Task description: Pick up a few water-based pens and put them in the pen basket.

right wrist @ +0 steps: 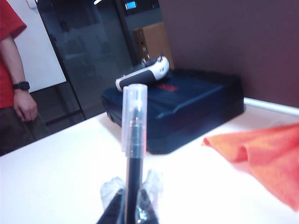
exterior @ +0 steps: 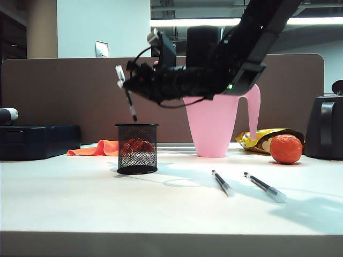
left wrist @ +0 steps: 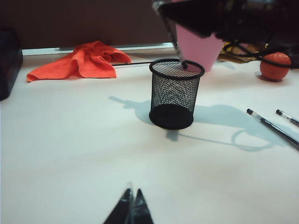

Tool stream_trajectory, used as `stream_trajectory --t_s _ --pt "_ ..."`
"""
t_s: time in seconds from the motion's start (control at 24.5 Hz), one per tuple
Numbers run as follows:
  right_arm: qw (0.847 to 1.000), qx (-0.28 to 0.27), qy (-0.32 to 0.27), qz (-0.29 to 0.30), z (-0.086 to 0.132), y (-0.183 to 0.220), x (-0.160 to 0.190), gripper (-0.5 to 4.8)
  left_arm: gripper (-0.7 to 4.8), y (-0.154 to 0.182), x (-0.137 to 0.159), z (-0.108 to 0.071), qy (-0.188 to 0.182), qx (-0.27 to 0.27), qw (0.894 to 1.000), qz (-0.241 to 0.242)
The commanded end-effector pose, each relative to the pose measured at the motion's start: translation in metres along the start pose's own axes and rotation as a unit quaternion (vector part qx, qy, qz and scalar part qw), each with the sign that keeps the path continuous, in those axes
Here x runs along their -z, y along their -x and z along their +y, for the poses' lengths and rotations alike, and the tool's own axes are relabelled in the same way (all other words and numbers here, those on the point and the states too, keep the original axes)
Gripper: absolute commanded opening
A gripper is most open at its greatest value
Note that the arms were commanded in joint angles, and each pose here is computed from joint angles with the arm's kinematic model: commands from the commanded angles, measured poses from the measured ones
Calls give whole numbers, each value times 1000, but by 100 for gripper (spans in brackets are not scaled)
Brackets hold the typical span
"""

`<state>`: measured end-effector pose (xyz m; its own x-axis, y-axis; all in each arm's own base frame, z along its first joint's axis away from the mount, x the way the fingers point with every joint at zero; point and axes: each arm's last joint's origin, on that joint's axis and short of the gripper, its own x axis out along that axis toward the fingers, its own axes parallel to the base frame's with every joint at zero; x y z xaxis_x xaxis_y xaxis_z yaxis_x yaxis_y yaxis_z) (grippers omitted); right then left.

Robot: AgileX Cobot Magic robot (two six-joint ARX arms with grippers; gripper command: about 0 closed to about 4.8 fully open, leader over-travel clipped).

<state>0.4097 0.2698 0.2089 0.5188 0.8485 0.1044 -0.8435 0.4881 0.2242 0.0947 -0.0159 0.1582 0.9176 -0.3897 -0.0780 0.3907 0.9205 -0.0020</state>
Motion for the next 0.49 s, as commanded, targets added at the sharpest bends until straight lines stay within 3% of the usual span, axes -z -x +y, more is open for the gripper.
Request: stream_trajectory --t_s 0.04,0.29,0.49 --pt "1000 12 0 -3 -1 -1 3 -8 -3 0 -2 0 -1 1 1000 -7" --pt "998 56 7 6 -5 -1 7 -8 -3 0 -2 0 -1 1 1000 -7" --pt "998 61 4 31 -6 -1 12 -3 -3 0 -2 0 -1 1 1000 -7"
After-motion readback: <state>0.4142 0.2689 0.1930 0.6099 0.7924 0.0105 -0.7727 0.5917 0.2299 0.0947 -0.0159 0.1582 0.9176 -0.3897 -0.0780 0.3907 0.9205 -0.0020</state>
